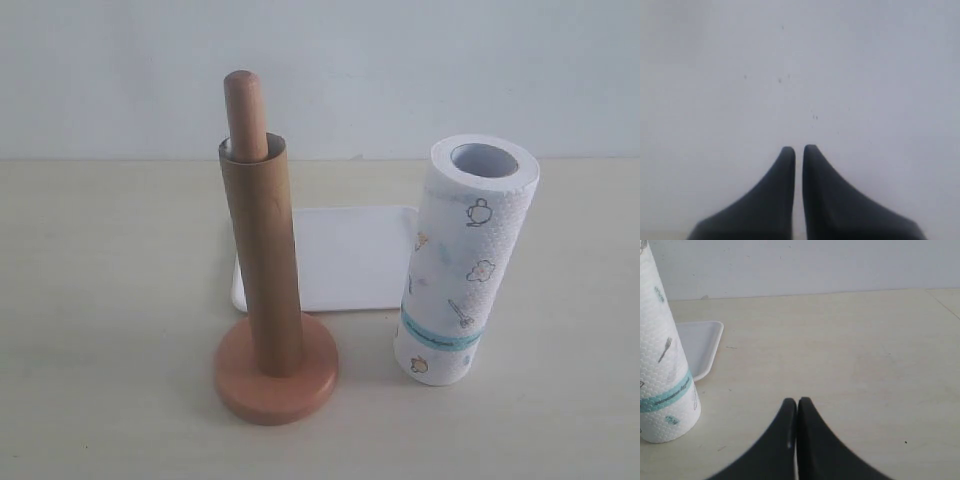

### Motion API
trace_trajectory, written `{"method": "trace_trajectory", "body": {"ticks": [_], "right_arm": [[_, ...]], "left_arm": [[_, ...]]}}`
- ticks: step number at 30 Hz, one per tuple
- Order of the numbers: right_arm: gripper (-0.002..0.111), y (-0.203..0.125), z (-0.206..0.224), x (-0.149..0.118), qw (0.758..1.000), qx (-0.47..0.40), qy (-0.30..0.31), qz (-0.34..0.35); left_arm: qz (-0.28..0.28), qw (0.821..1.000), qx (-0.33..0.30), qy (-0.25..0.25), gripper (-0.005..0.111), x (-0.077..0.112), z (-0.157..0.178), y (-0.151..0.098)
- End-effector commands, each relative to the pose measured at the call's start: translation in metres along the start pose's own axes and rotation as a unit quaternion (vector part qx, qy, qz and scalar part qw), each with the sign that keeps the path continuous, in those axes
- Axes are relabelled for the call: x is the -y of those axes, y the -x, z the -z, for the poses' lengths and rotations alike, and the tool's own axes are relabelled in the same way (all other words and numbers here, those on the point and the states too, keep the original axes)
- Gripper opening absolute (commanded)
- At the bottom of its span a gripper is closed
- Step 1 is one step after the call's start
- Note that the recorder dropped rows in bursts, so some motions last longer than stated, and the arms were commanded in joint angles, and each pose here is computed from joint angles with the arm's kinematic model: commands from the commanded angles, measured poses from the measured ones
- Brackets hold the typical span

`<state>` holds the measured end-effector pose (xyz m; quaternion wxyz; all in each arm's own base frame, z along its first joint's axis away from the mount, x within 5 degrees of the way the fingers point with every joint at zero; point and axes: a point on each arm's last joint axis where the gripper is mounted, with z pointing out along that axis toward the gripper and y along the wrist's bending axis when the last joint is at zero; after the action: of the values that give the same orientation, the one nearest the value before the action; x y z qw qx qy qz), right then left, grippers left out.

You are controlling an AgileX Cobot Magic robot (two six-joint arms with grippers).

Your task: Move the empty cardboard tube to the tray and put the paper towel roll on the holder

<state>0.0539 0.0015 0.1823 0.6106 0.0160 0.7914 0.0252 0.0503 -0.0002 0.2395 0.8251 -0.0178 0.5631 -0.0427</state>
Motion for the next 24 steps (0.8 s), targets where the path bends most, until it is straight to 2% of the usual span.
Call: {"method": "trace_trajectory", "body": {"ticks": [1,3,4,5,6,7,8,10,13,15,17,24], "right_arm": [[0.000,0.001,0.000,0.000,1.000,0.007,0.000,0.003],[0.000,0.001,0.000,0.000,1.000,0.007,0.000,0.003],[0.000,0.001,0.000,0.000,1.000,0.007,0.000,0.003],[0.000,0.001,0.000,0.000,1.000,0.007,0.000,0.003],[0.000,0.001,0.000,0.000,1.000,0.007,0.000,0.003],[0.000,0.001,0.000,0.000,1.000,0.007,0.000,0.003],[0.000,0.001,0.000,0.000,1.000,0.007,0.000,0.003],[0.000,0.001,0.000,0.000,1.000,0.007,0.000,0.003],[0.000,0.001,0.000,0.000,1.000,0.007,0.000,0.003],[0.000,0.001,0.000,0.000,1.000,0.007,0.000,0.003],[0.000,0.001,0.000,0.000,1.000,0.007,0.000,0.003],[0.000,0.001,0.000,0.000,1.000,0.007,0.000,0.003]], "left_arm": [[0.016,0.998,0.058,-0.009,0.005,0.003,-0.002,0.030],[-0.025,0.996,0.068,-0.042,0.005,0.011,-0.008,0.052],[-0.038,0.995,0.055,-0.074,0.005,0.018,-0.017,0.060],[-0.026,0.995,0.042,-0.090,0.005,0.021,-0.024,0.061],[-0.021,0.990,0.009,-0.136,0.005,0.030,-0.037,0.057],[-0.022,0.987,-0.008,-0.156,0.005,0.033,-0.043,0.053],[-0.040,0.976,-0.052,-0.209,0.005,0.042,-0.055,0.039],[-0.049,0.960,-0.100,-0.258,0.005,0.049,-0.069,0.019],[-0.012,0.950,-0.151,-0.273,0.005,0.051,-0.085,-0.001],[0.010,0.943,-0.156,-0.292,0.005,0.054,-0.089,-0.007],[0.035,0.943,-0.160,-0.291,0.005,0.055,-0.094,-0.011],[0.034,0.930,-0.206,-0.303,0.005,0.056,-0.099,-0.029]]}}
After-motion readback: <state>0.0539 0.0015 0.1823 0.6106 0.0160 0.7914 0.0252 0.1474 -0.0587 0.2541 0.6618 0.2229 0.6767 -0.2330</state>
